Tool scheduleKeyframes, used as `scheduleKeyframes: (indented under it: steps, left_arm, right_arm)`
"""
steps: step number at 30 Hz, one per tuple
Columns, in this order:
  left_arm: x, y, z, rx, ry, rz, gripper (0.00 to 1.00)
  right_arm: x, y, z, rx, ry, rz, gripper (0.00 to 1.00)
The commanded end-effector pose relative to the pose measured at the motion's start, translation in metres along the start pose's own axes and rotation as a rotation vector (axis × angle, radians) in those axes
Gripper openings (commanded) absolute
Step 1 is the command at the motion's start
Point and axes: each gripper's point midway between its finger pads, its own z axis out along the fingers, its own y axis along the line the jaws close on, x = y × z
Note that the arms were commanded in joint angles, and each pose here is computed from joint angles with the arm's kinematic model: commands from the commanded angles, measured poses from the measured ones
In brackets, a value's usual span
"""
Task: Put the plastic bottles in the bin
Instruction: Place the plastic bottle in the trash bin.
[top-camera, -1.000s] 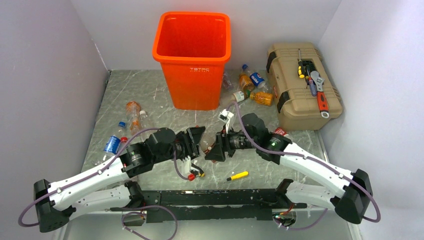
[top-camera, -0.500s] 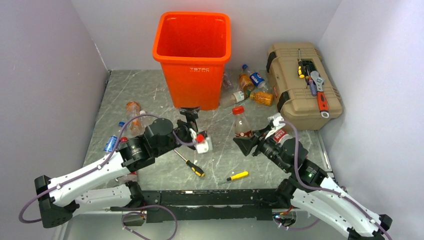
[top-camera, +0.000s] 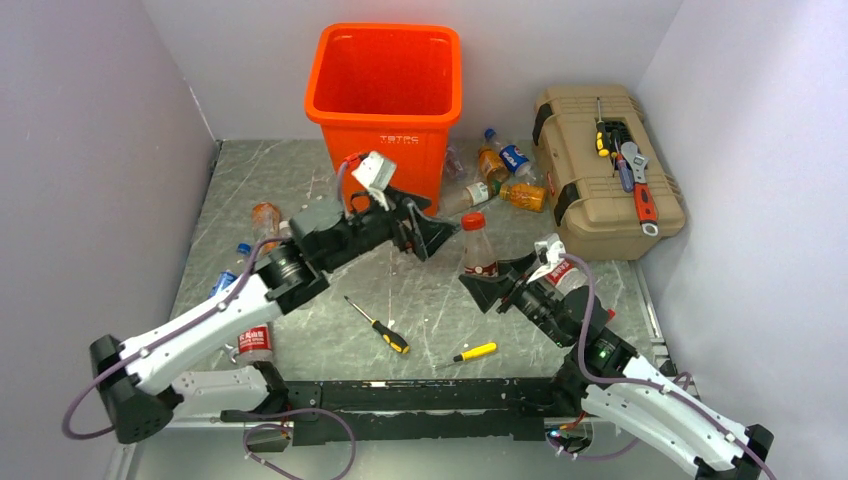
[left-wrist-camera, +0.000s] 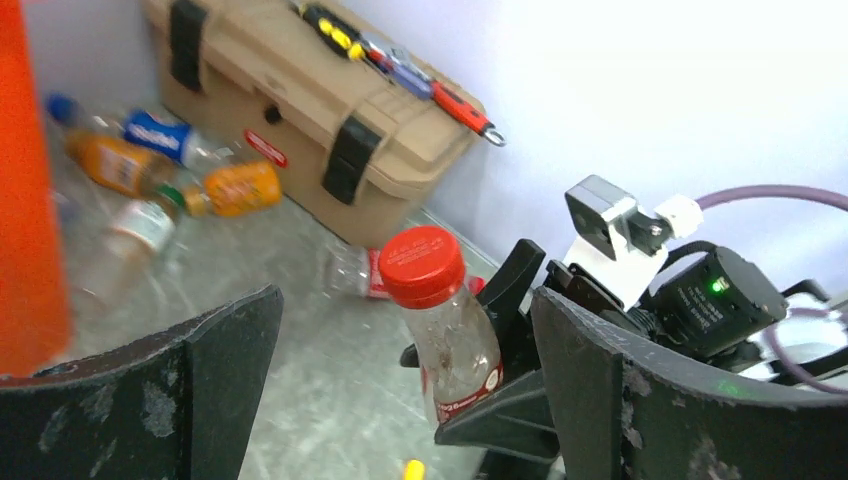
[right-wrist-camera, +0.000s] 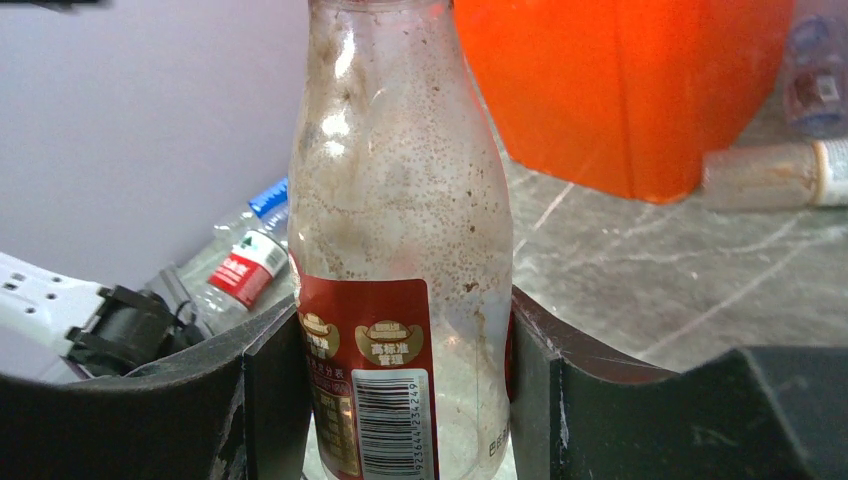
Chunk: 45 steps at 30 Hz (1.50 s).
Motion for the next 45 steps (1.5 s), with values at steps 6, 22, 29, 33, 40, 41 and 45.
scheduleKeyframes:
  steps: [6, 22, 29, 33, 40, 41, 45]
  left_arm:
    - [0.008, -0.032, 0.029, 0.174, 0.077, -0.277, 0.95]
    - [0.026, -0.030, 0.044, 0.170, 0.170, -0.264, 0.71]
    - [0.033, -0.028, 0.047, 0.165, 0.197, -0.260, 0.28]
    - [0.032, -0.030, 0.046, 0.180, 0.200, -0.242, 0.00]
    - [-0.028, -0.017, 0.036, 0.059, 0.114, -0.018, 0.00]
    - [-0.046, -0.014, 0.032, 0.029, 0.087, 0.035, 0.00]
    - [-0.126, 0.006, 0.019, -0.117, -0.084, 0.265, 0.00]
  right_arm:
    - [-0.025, 0.028, 0.008, -0.127, -0.085, 0.030, 0.31]
    - [-0.021, 0.041, 0.007, -0.190, -0.055, 0.042, 0.31]
    - [-0.021, 0.039, 0.007, -0.180, -0.058, 0.045, 0.31]
    - [-0.021, 0.034, 0.008, -0.148, -0.051, 0.062, 0.48]
    - [-0.051, 0.049, -0.001, -0.138, -0.003, 0.097, 1.00]
    - [-0.056, 0.053, -0.005, -0.146, 0.004, 0.091, 1.00]
    - [-0.064, 0.066, -0.021, -0.203, 0.040, 0.061, 1.00]
